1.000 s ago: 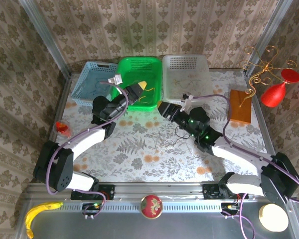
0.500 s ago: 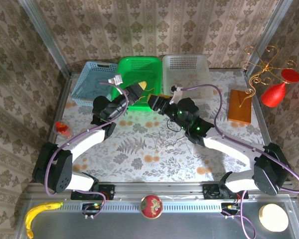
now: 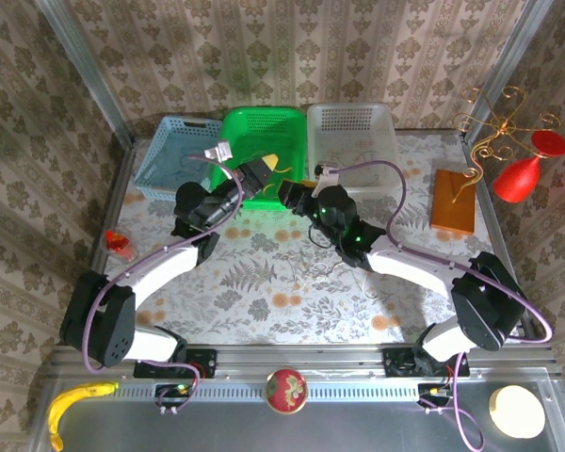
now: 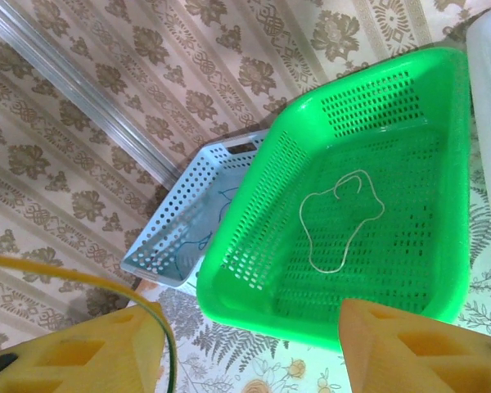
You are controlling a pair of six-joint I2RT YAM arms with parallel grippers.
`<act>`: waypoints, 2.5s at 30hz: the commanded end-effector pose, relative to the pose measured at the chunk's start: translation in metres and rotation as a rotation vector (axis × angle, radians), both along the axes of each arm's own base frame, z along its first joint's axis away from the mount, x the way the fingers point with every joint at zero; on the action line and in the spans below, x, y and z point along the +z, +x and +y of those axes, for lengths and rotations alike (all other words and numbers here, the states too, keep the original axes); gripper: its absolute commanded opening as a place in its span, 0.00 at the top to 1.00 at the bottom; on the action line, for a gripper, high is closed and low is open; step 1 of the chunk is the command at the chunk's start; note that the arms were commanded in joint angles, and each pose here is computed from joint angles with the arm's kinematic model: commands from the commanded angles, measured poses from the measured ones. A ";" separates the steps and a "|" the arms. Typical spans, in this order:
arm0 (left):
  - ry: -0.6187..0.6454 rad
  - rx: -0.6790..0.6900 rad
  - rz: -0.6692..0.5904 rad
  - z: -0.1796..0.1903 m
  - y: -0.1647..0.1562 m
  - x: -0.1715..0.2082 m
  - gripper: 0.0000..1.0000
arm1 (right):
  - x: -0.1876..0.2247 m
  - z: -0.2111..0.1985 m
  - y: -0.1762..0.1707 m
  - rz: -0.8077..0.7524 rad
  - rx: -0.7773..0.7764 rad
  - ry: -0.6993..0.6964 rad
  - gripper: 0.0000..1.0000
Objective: Untangle the cables
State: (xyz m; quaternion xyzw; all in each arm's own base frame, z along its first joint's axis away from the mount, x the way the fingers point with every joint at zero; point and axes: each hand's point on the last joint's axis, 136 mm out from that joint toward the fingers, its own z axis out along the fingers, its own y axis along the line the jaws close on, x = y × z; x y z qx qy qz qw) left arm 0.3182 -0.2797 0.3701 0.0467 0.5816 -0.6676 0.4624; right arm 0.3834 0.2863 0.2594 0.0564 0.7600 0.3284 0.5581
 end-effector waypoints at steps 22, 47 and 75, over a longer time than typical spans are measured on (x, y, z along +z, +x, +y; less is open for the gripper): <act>-0.029 0.009 -0.072 0.005 -0.013 0.021 1.00 | -0.027 0.015 0.007 0.050 0.014 0.030 0.49; 0.007 0.060 -0.086 0.024 -0.006 0.019 1.00 | -0.082 -0.029 -0.001 0.143 -0.072 -0.071 1.00; 0.224 0.134 -0.053 0.041 0.003 -0.032 0.33 | -0.035 -0.127 0.105 0.205 -0.283 -0.225 1.00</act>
